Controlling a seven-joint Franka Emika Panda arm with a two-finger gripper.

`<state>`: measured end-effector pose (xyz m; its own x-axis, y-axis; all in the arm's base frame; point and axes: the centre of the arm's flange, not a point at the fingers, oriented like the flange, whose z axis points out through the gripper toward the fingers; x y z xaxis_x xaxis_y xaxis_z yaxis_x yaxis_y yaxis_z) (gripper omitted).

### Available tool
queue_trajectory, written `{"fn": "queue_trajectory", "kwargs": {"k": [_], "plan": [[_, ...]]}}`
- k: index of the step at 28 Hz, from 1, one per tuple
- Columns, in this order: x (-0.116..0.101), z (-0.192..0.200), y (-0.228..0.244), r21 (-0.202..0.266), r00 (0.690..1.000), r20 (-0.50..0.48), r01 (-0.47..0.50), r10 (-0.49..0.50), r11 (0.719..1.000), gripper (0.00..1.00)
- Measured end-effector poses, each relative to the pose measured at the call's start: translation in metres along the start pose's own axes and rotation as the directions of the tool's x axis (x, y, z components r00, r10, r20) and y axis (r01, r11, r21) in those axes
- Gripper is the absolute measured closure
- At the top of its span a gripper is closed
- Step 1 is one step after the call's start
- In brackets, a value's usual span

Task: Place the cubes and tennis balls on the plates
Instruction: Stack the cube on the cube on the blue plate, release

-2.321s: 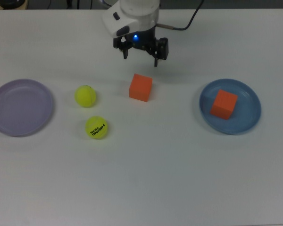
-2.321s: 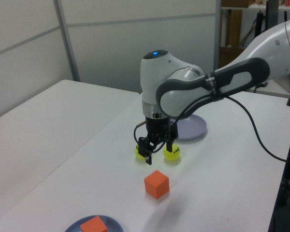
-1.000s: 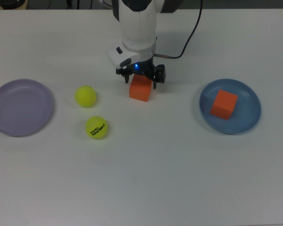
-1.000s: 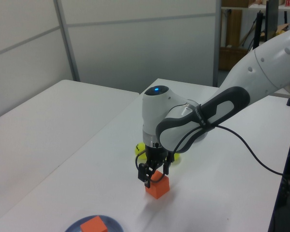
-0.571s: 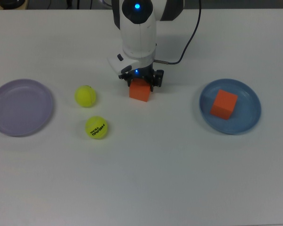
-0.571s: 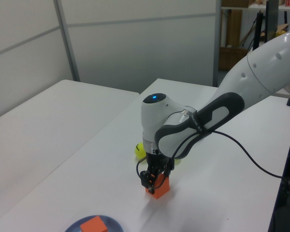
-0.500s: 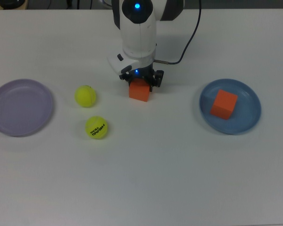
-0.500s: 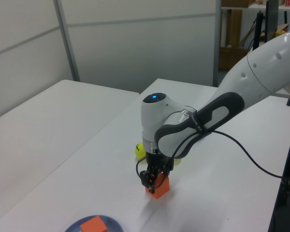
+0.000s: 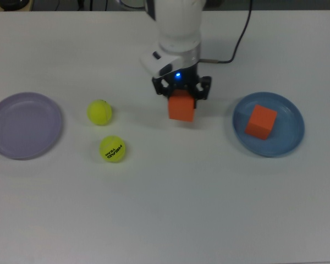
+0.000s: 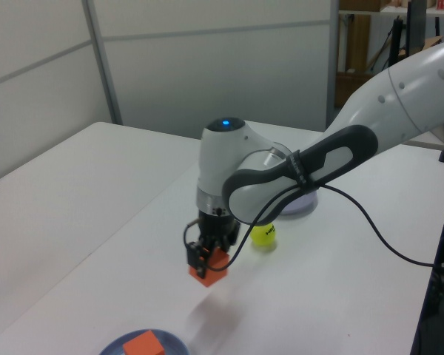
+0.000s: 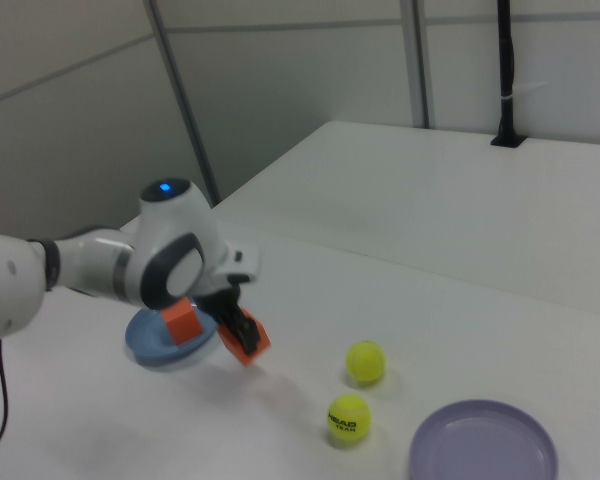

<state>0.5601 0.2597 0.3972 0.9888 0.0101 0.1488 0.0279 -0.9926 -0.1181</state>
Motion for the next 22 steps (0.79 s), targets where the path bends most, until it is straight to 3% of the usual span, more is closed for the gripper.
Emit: {"fn": "queue_trajectory", "kwargs": {"k": [10,22], "plan": [[-0.008,-0.051,-0.088,0.088,0.993,-0.086,0.091,-0.083,0.992,0.35],[-0.031,-0.028,-0.151,0.107,0.986,-0.058,0.159,-0.154,0.981,0.35]]}}
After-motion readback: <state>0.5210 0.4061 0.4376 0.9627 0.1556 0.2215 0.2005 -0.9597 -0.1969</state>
